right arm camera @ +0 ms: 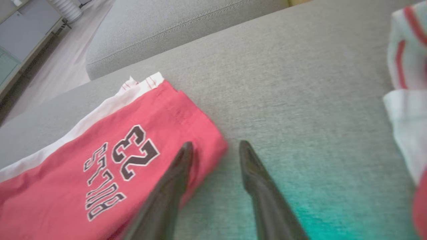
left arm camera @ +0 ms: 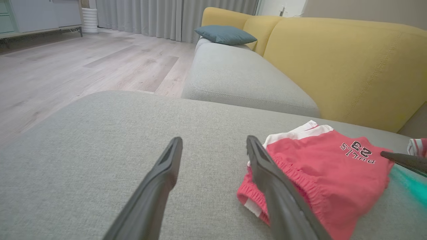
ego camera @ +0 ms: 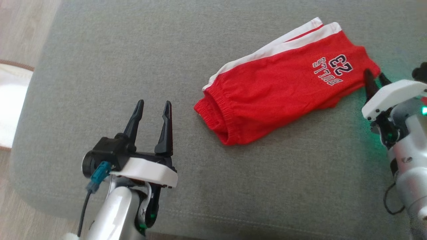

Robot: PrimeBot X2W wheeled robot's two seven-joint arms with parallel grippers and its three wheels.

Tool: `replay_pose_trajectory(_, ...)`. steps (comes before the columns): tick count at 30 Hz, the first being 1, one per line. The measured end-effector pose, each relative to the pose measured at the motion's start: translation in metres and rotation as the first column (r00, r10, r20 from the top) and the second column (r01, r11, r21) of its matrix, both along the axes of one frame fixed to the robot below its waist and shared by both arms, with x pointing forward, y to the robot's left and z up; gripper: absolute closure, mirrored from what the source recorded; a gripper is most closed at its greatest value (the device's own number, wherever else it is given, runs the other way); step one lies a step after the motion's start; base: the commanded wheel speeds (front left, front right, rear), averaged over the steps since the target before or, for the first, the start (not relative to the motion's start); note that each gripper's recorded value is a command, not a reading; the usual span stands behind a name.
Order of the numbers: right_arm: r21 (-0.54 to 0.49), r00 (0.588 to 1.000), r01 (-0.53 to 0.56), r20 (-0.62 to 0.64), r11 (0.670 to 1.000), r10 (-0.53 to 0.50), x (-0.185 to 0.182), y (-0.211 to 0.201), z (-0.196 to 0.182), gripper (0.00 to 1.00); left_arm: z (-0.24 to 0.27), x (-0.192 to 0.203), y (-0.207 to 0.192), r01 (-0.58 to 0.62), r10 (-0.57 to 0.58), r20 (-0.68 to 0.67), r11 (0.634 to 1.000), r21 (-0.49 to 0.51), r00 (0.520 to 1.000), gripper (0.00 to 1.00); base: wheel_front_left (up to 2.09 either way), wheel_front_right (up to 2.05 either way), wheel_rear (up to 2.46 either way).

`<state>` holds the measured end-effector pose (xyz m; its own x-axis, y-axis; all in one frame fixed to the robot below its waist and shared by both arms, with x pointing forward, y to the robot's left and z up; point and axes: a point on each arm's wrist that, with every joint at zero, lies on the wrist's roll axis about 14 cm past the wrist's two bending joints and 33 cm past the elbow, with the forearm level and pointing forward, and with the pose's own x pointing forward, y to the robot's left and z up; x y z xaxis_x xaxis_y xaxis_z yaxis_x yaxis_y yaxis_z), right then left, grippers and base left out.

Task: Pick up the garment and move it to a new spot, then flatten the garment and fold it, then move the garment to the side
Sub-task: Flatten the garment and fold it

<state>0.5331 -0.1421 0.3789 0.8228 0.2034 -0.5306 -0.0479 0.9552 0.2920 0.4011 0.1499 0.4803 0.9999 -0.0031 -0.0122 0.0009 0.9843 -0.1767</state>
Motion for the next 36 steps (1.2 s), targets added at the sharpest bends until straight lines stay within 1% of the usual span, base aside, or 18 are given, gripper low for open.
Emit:
replay_pose_trajectory(3, -0.027, 1.0, 0.011, 0.021, 1.0, -0.01, 0.001, -0.008, 0.005, 0.0, 0.002, 0.001, -0.003, 0.008, -0.008, 0.006, 1.0, -0.003, 1.0, 0.0, 0.0, 0.0, 0.0)
replay_pose_trajectory(6, -0.072, 0.993, 0.019, 0.118, 0.997, -0.011, 0.012, -0.018, 0.032, 0.0, 0.006, 0.004, -0.008, 0.028, -0.028, 0.022, 1.0, 0.01, 0.999, 0.0, 0.0, 0.0, 0.0)
replay_pose_trajectory(8, -0.1, 0.981, 0.027, 0.193, 0.995, -0.007, 0.019, -0.026, 0.054, 0.0, 0.01, 0.006, -0.01, 0.036, -0.037, 0.037, 0.999, 0.013, 0.999, 0.0, 0.0, 0.0, 0.0)
replay_pose_trajectory(12, -0.133, 0.947, 0.072, 0.321, 0.988, -0.026, 0.019, -0.05, 0.091, 0.0, 0.024, 0.011, -0.019, 0.061, -0.061, 0.081, 0.998, 0.0, 0.995, 0.0, 0.0, 0.0, 0.0)
replay_pose_trajectory(15, -0.151, 0.9, 0.104, 0.435, 0.983, -0.029, 0.015, -0.066, 0.122, 0.0, 0.039, 0.015, -0.023, 0.07, -0.068, 0.128, 0.998, -0.01, 0.989, 0.0, 0.0, 0.0, 0.0)
replay_pose_trajectory(17, -0.154, 0.873, 0.118, 0.486, 0.981, -0.028, 0.005, -0.072, 0.134, 0.0, 0.049, 0.017, -0.025, 0.074, -0.071, 0.157, 0.997, -0.018, 0.985, 0.0, 0.0, 0.0, 0.0)
replay_pose_trajectory(19, -0.159, 0.86, 0.126, 0.51, 0.979, -0.028, -0.01, -0.078, 0.134, 0.0, 0.058, 0.018, -0.029, 0.084, -0.078, 0.184, 0.996, -0.028, 0.98, 0.0, 0.0, 0.0, 0.0)
replay_pose_trajectory(23, -0.193, 0.852, 0.127, 0.524, 0.973, -0.007, -0.046, -0.084, 0.124, 0.0, 0.064, 0.016, -0.031, 0.089, -0.08, 0.2, 0.995, -0.036, 0.977, 0.0, 0.0, 0.0, 0.0)
replay_pose_trajectory(29, -0.163, 0.82, 0.152, 0.572, 0.975, -0.033, -0.091, -0.076, 0.123, 0.0, 0.066, 0.012, -0.033, 0.094, -0.083, 0.207, 0.995, -0.042, 0.975, 0.0, 0.0, 0.0, 0.0)
replay_pose_trajectory(32, -0.167, 0.813, 0.161, 0.581, 0.973, -0.035, -0.109, -0.071, 0.12, 0.0, 0.068, 0.011, -0.036, 0.104, -0.092, 0.211, 0.994, -0.043, 0.973, 0.0, 0.0, 0.0, 0.0)
replay_pose_trajectory(36, -0.146, 0.809, 0.181, 0.585, 0.973, -0.063, -0.131, -0.063, 0.116, 0.0, 0.062, 0.003, -0.033, 0.095, -0.085, 0.193, 0.995, -0.043, 0.978, 0.0, 0.0, 0.0, 0.0)
